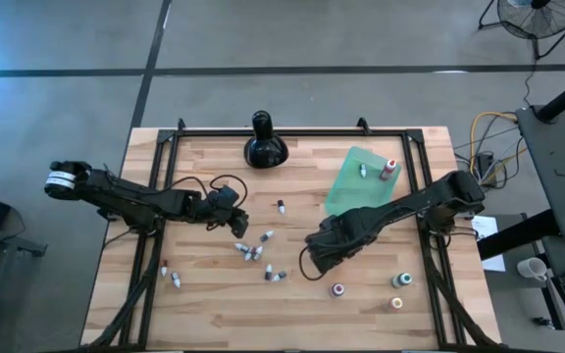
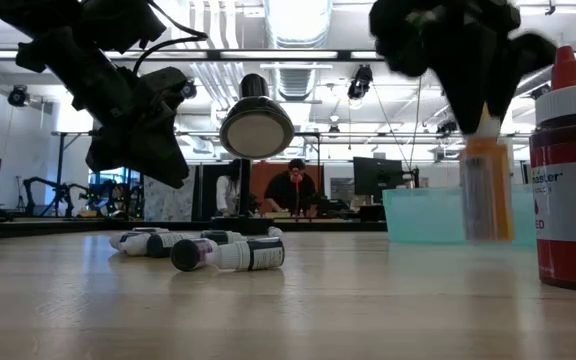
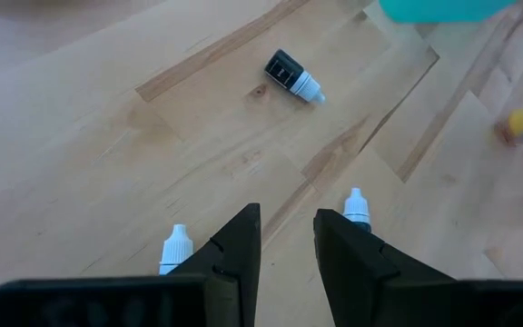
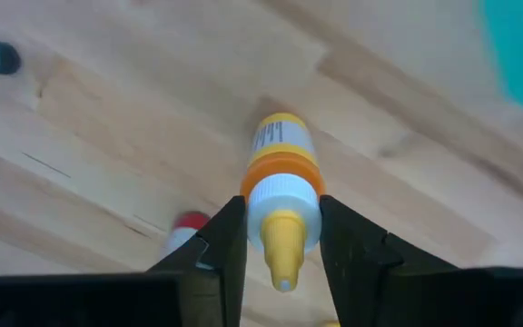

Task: Pick & Place food coloring
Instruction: Put the top large yellow food coloring bottle into the green bin

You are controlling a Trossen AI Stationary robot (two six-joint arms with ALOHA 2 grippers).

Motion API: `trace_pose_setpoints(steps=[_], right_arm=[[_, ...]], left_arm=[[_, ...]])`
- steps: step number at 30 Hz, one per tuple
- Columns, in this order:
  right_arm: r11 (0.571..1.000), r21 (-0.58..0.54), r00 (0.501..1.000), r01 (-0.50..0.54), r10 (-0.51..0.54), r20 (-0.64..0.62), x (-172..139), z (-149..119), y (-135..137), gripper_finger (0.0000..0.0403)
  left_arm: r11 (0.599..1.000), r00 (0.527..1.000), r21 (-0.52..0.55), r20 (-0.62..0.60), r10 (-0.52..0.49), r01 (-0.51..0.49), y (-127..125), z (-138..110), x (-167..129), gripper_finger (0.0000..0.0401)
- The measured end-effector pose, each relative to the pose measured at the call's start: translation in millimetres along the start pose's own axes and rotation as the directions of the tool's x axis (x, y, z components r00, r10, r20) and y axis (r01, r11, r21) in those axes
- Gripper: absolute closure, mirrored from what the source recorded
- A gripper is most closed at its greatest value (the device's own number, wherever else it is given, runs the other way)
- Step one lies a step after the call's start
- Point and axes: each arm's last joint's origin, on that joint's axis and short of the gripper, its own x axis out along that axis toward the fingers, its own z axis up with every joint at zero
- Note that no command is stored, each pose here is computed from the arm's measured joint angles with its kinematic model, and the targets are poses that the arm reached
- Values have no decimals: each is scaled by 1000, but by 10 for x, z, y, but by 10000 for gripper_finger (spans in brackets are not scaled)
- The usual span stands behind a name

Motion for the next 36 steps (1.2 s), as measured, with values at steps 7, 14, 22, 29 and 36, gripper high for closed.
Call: trace_pose_setpoints(steps=[7,14,22,29,36], right_arm=[[995,46,987,84,-89,131,-706,-27,-241,297],[979,205,954,20,-80,290,-1128,176,-735,297],[928,354,952,115,-205,228,-859,472,-1394,297],[894,447,963,-19,-104,250,-517,723,-1787,297],[852,520,973,57,-164,162,-211,847,-2084,296]], left_arm=[[1000,1000,0,0,0,0,1,0,0,321],[1000,1000,17,2,-2,2,-2,3,0,321],[1000,1000,15,7,-5,5,-5,6,1,321],[1000,1000,13,7,-5,5,-5,6,1,321],[1000,1000,14,8,-5,5,-5,6,1,321]])
